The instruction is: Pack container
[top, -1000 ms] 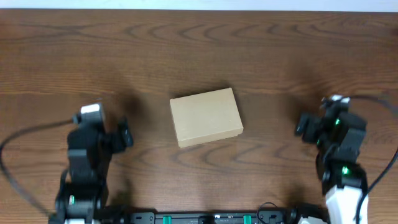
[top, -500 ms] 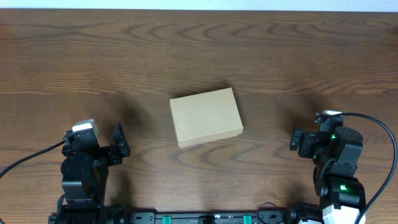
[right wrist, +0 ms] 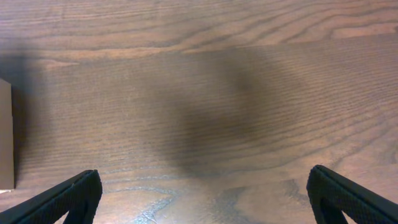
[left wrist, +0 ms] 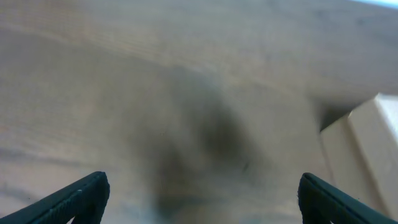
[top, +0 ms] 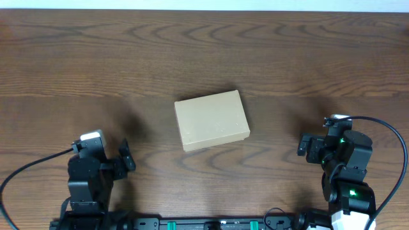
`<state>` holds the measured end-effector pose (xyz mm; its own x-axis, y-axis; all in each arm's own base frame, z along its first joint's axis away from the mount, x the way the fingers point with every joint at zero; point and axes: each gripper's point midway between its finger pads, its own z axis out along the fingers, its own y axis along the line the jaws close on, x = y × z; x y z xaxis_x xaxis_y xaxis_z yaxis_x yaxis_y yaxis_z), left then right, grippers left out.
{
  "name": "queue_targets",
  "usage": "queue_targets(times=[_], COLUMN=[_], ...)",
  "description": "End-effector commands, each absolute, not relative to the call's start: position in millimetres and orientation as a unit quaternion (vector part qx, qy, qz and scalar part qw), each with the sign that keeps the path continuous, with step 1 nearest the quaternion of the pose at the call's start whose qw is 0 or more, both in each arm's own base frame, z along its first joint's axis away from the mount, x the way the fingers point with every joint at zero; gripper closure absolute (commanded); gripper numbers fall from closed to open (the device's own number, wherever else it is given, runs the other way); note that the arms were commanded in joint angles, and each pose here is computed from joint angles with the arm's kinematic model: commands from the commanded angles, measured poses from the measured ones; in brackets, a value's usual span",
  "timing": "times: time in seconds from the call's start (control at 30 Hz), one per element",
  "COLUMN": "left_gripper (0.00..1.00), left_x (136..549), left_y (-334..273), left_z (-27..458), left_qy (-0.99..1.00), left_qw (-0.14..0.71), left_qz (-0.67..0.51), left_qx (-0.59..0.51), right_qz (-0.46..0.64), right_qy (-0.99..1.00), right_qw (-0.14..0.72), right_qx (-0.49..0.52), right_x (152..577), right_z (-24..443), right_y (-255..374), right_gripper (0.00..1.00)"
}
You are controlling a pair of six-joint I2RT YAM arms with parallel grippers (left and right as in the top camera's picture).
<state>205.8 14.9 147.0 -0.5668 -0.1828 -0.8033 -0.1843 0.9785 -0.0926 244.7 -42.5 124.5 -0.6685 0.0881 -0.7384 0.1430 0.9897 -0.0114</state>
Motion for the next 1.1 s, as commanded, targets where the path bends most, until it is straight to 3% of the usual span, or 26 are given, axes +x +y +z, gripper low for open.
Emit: queue_targets(times=[0.0, 0.37, 0.7, 1.07], left_gripper=[0.05, 0.05, 0.05, 0.05], left_x=[195, 158, 152, 152], left_y=[17, 18, 18, 18], left_z=[132, 97, 92, 92], left_qy=[0.9, 0.939, 0.944, 0.944], left_qw=[0.421, 0.326, 0.311, 0.311], left_qz=[0.01, 0.023, 0.025, 0.025], left_qx=[-0.108, -0.106, -0.105, -0.106], right_qz=[-0.03, -0.027, 0.028, 0.014], right_qy=[0.914, 0.897, 0.728, 0.696], right_qw=[0.4, 0.441, 0.683, 0.716], right_qx=[0.054, 0.029, -0.048, -0.057], right_x=[244, 243, 263, 261], right_z=[122, 143, 234, 205], right_y=[-38, -26, 18, 24], right_gripper=[0.01, 0.01, 0.01, 0.01])
